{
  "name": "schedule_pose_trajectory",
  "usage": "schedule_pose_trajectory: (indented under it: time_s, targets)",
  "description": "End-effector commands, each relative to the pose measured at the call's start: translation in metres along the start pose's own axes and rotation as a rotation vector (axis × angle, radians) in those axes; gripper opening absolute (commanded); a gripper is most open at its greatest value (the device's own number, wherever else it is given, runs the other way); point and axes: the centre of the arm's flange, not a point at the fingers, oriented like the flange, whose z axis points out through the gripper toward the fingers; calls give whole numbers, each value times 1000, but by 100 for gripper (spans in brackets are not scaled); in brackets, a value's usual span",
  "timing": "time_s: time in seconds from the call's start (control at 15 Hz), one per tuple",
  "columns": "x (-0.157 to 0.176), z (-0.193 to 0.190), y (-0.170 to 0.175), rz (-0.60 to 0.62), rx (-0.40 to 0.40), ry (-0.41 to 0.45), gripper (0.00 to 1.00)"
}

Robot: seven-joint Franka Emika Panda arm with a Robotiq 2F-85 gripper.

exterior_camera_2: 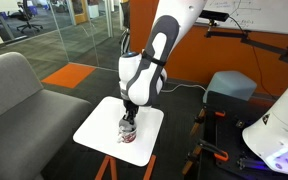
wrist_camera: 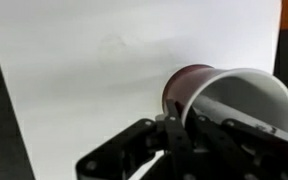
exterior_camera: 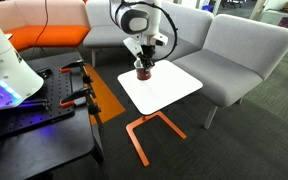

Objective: Move the mug to the left

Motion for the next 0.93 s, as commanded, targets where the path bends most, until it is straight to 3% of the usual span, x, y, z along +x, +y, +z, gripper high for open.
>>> schedule_pose_trajectory:
  time_s: [0.0,0.27,0.67,0.73,0.8,0.87]
  targets:
    - [-15,-6,-9,20,42,9,3]
    - [-28,-6,-19,31,59,-4,3]
    - [-33,8,1,64,17,24,3]
    - [-32,9,4,68,22,32,6]
    - [-32,8,5,69,29,36,35]
    - [-31,6,5,76,38,29,36]
